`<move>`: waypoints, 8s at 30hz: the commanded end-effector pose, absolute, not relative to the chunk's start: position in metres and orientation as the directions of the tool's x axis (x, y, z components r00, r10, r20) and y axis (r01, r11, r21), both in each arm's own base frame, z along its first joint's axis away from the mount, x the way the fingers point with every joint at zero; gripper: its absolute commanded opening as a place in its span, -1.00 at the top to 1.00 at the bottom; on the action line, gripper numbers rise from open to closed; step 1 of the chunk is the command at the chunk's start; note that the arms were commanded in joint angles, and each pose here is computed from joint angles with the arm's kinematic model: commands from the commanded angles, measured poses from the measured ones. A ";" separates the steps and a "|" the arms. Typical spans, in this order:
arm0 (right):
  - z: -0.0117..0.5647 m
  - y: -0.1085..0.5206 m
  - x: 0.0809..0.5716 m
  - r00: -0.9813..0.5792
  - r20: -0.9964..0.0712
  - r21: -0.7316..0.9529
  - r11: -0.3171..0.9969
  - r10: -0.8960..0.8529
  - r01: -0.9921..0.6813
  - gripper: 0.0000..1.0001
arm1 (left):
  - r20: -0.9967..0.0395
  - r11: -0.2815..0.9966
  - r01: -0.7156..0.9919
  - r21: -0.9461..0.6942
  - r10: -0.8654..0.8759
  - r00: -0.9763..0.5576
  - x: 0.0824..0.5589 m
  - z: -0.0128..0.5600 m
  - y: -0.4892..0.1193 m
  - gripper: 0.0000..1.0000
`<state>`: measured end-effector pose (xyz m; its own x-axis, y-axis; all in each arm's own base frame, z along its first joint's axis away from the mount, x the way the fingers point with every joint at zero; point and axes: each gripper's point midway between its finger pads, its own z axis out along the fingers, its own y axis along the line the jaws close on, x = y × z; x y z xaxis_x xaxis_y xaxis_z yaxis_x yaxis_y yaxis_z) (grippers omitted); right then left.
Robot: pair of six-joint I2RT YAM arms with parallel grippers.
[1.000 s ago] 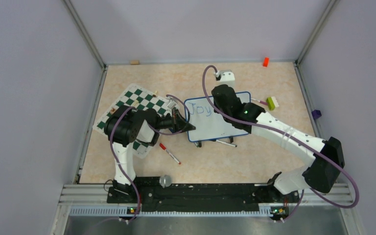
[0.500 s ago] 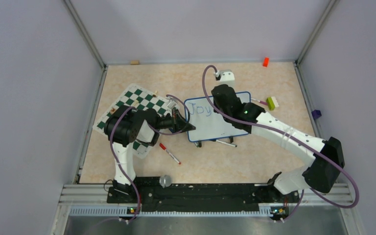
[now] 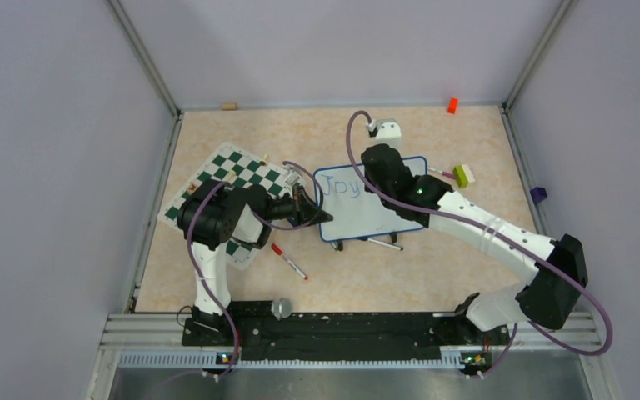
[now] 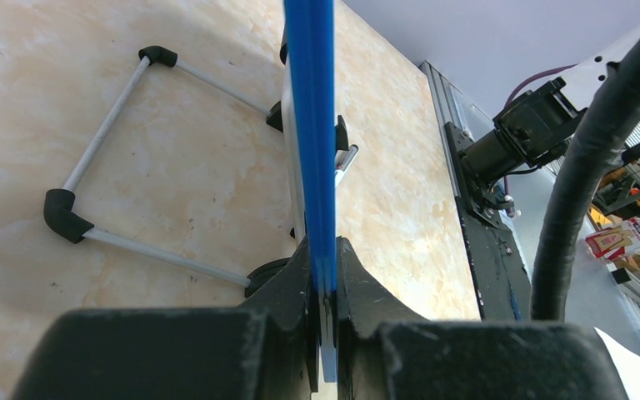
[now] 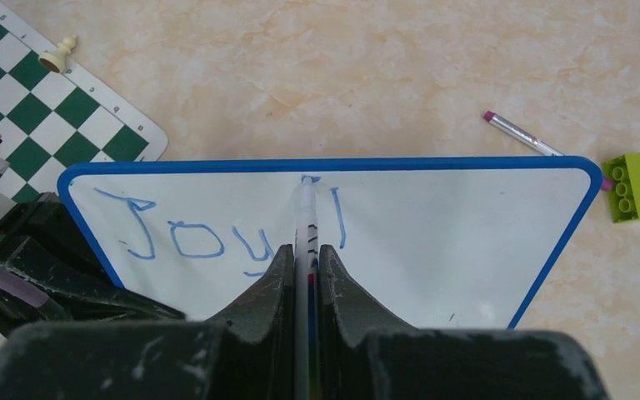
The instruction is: Write a sentence on the whiteboard
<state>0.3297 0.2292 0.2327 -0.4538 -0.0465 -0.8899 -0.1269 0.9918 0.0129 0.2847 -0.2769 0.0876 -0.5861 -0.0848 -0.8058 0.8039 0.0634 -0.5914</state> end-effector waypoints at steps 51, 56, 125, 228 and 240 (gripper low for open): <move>0.227 0.196 0.325 -0.466 -0.884 0.009 0.998 -0.023 -0.067 1.00 | -0.900 0.017 0.903 -0.430 -0.085 -0.427 0.279 0.103 -0.277 1.00; 0.211 0.191 0.313 -0.495 -0.868 0.022 0.997 -0.019 -0.077 1.00 | -0.901 0.017 0.903 -0.429 -0.086 -0.426 0.279 0.103 -0.277 1.00; 0.250 0.173 0.305 -0.473 -0.881 0.042 0.996 -0.001 -0.080 1.00 | -0.899 0.026 0.901 -0.432 -0.092 -0.428 0.281 0.104 -0.276 1.00; 0.191 0.274 0.248 -0.478 -0.878 0.093 0.985 0.012 -0.147 1.00 | -0.894 0.055 0.895 -0.443 -0.102 -0.436 0.278 0.101 -0.274 1.00; 0.187 0.299 0.247 -0.500 -0.866 0.101 0.974 -0.014 -0.203 1.00 | -0.896 0.052 0.897 -0.440 -0.101 -0.433 0.278 0.102 -0.274 1.00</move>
